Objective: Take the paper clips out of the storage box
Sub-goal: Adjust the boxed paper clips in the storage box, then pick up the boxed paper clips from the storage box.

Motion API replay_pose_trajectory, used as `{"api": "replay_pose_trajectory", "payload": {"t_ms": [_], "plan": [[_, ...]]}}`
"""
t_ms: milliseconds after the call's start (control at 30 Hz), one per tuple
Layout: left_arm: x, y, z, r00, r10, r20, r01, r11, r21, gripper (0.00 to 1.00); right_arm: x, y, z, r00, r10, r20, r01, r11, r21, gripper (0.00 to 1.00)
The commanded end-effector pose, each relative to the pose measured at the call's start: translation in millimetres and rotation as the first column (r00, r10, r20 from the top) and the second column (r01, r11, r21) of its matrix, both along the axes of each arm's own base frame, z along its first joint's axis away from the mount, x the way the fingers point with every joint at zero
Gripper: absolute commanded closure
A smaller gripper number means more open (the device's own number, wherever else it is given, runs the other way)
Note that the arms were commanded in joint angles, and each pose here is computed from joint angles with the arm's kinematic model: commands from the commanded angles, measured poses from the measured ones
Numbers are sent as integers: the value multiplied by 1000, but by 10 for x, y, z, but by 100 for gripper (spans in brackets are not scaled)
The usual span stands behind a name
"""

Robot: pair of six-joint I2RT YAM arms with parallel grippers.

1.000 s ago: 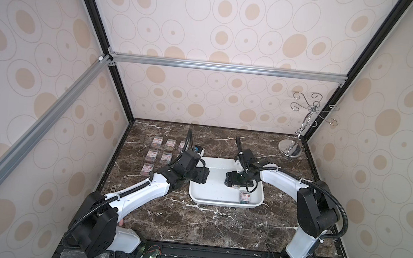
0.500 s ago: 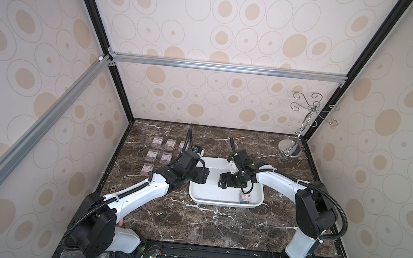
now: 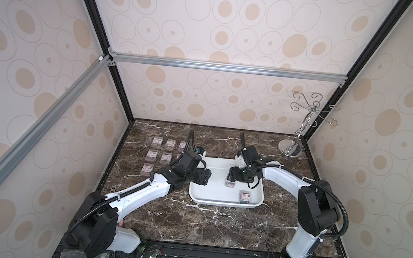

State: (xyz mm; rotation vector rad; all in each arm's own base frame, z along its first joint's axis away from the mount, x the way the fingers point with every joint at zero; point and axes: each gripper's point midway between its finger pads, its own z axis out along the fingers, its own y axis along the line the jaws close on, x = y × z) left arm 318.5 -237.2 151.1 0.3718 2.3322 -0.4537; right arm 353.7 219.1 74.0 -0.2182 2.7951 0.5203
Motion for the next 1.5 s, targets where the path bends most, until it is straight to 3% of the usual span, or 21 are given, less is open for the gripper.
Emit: {"api": "replay_pose_trajectory", "payload": {"t_ms": [0,333,600,700,833,1100,1467], "plan": [[59,-145,81,1000,-8,-2,8,999,-39,22,-67,110,-110,999,16,-50,-12,998,67,31],[79,-353,-59,998,-28,-56,24,997,-70,23,-95,156,-323,995,-12,-97,21,995,94,41],[72,-458,-229,995,-39,-89,37,999,-27,24,-115,454,-220,993,21,-119,14,958,286,46],[91,-508,-263,995,-41,-91,40,999,-5,23,-104,428,-179,994,14,-104,16,960,278,46],[149,-631,-278,994,-71,-88,73,997,24,22,-101,295,-75,998,-2,-68,20,967,254,45],[329,-712,-374,981,-179,-81,193,954,230,18,-153,-255,202,998,-69,-7,69,974,215,39],[425,-1015,-721,941,-280,-192,323,913,248,10,-237,-946,366,979,-199,41,187,962,199,35]]}}
